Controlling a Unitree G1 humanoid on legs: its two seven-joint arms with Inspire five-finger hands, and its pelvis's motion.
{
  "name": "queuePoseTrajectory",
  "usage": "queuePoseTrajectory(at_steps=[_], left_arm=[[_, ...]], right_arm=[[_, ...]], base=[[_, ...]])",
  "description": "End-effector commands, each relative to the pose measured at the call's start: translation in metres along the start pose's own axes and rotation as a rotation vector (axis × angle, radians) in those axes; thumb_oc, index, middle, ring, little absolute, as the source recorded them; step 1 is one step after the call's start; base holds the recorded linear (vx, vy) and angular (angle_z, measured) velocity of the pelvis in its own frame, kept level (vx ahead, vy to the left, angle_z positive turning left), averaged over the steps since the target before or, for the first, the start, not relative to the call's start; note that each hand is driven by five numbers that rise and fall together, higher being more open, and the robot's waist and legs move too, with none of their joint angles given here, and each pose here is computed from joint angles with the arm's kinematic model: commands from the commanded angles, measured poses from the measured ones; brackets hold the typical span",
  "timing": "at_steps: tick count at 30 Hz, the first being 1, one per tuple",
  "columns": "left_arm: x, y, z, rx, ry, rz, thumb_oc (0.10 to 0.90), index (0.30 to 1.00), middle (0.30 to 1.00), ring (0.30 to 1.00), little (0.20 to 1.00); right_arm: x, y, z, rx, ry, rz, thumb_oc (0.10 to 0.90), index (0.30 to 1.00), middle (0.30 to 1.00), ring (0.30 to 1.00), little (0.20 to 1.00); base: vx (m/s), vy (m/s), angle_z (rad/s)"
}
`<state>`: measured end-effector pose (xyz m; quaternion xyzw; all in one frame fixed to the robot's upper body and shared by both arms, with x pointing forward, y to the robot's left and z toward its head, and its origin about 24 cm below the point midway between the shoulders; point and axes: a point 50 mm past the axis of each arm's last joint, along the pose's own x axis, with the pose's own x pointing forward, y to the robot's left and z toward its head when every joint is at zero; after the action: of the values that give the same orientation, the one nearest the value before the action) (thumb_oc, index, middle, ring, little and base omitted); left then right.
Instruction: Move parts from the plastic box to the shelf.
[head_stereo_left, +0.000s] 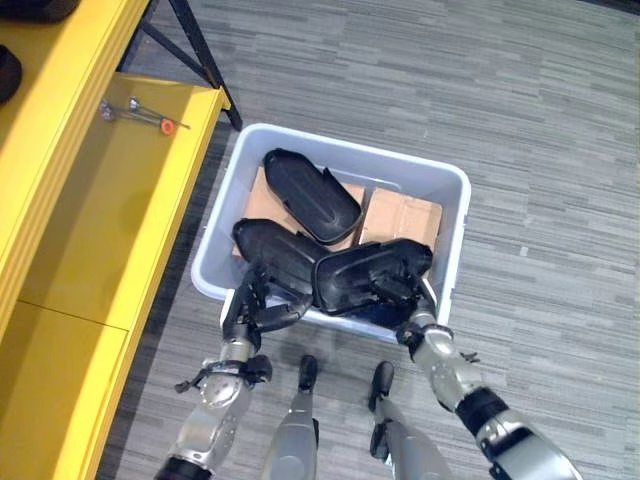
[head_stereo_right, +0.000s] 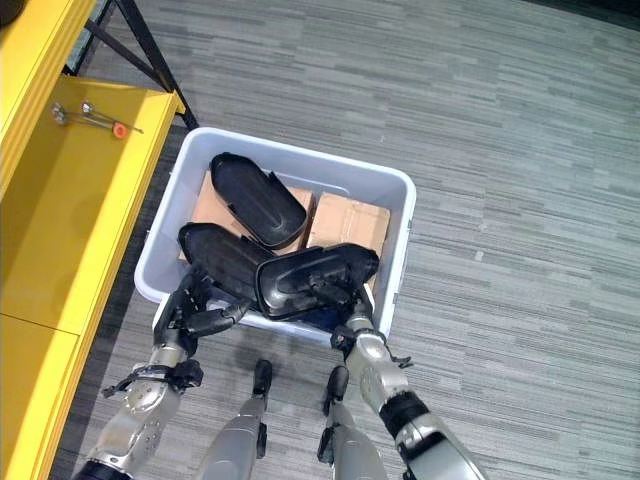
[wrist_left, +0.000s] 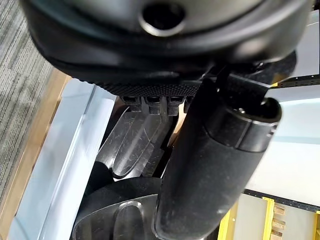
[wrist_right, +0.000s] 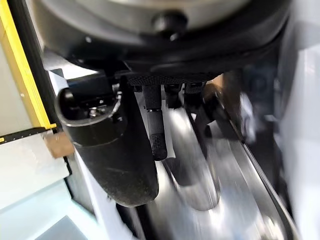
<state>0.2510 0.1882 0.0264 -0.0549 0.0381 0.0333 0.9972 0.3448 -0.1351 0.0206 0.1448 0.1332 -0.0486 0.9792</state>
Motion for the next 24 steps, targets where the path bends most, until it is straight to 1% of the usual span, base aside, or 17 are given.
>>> queuePoseTrajectory(at_steps=[1, 3, 4, 12, 16, 24], left_arm=[[0.003, -0.003, 0.032, -0.019, -0.17, -0.05, 0.9, 1.0, 1.0, 1.0, 1.0], [0.004, -0.006, 0.035, -0.021, -0.183, -0.064, 0.9, 1.0, 1.0, 1.0, 1.0], [0.005, -0.009, 0.038, -0.021, -0.199, -0.079, 0.9, 1.0, 1.0, 1.0, 1.0], [0.01, -0.014, 0.048, -0.014, -0.251, -0.089, 0.9, 1.0, 1.0, 1.0, 1.0], [0.013, -0.016, 0.051, -0.007, -0.263, -0.092, 0.9, 1.0, 1.0, 1.0, 1.0], [0.017, -0.024, 0.056, -0.015, -0.285, -0.122, 0.9, 1.0, 1.0, 1.0, 1.0]], right_arm=[[0.003, 0.022, 0.018, -0.058, -0.076, 0.071, 0.9, 1.0, 1.0, 1.0, 1.0], [0.015, 0.01, 0.034, -0.169, -0.088, 0.016, 0.9, 1.0, 1.0, 1.0, 1.0], [0.022, -0.002, 0.048, -0.29, -0.102, -0.031, 0.9, 1.0, 1.0, 1.0, 1.0], [0.03, -0.009, 0.086, -0.683, -0.21, -0.07, 0.9, 1.0, 1.0, 1.0, 1.0], [0.031, -0.01, 0.1, -0.82, -0.238, -0.079, 0.9, 1.0, 1.0, 1.0, 1.0], [0.035, -0.023, 0.123, -0.92, -0.236, -0.159, 0.9, 1.0, 1.0, 1.0, 1.0]], base=[[-0.01, 0.0, 0.04], [-0.02, -0.001, 0.04], [-0.02, 0.005, 0.13], [0.0, 0.005, 0.07], [0.0, 0.0, 0.0], [0.0, -0.002, 0.05]])
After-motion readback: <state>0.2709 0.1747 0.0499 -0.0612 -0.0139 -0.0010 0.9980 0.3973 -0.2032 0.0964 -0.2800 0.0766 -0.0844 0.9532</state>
